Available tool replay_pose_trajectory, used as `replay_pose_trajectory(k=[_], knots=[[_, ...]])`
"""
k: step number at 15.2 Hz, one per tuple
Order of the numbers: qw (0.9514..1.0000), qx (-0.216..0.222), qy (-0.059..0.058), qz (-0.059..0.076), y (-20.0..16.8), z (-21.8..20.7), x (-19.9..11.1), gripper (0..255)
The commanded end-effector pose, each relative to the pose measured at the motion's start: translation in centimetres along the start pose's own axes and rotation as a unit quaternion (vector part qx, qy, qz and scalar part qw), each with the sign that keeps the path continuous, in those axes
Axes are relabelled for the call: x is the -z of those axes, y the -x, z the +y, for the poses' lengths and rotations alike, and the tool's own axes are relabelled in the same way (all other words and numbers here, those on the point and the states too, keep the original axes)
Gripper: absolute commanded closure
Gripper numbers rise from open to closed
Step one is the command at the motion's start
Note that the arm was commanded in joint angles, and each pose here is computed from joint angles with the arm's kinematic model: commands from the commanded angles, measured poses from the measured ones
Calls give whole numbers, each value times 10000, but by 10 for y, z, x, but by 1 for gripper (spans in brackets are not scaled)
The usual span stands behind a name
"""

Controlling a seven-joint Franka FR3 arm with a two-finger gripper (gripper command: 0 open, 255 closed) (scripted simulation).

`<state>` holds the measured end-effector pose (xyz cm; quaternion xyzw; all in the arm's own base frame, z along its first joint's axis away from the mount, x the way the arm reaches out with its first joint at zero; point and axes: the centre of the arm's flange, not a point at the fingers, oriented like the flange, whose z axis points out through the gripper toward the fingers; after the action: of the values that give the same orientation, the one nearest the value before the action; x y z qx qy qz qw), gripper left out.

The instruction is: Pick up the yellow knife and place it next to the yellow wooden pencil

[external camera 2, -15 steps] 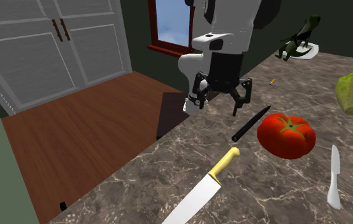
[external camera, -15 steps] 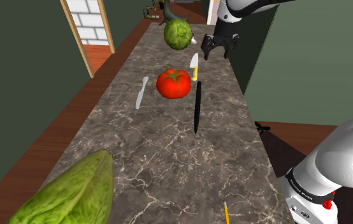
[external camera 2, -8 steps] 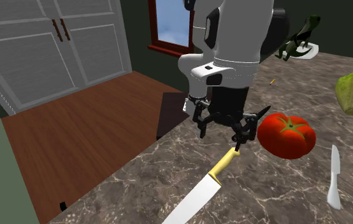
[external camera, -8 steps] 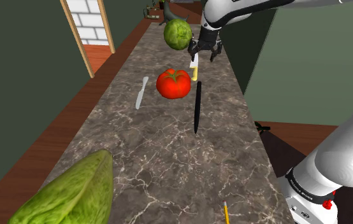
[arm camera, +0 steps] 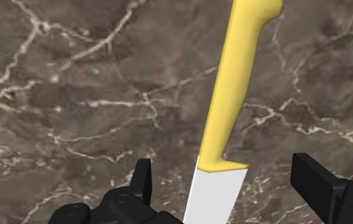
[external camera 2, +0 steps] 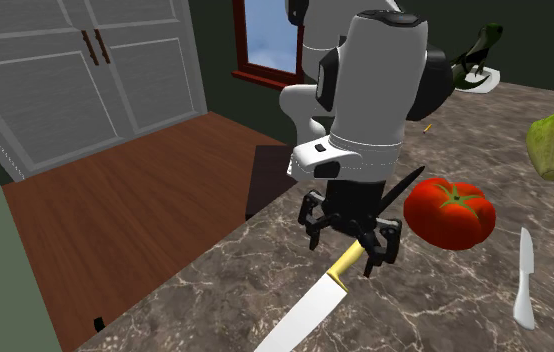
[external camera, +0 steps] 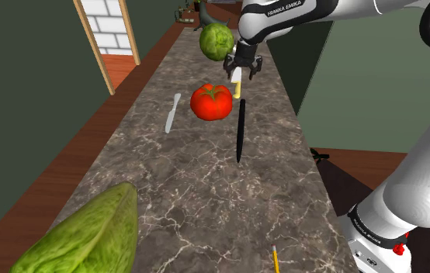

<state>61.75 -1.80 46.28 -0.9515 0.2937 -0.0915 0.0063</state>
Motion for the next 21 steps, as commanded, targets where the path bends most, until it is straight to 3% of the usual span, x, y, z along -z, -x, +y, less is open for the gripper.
replay_pose_trajectory(k=[1, 10, 11, 21], knots=[[10000, -2, -1, 2, 0, 1, -11, 0], [10000, -2, -1, 2, 0, 1, -19, 0], [10000, -2, -1, 2, 0, 1, -19, 255], [10000, -2, -1, 2, -1, 1, -14, 255]])
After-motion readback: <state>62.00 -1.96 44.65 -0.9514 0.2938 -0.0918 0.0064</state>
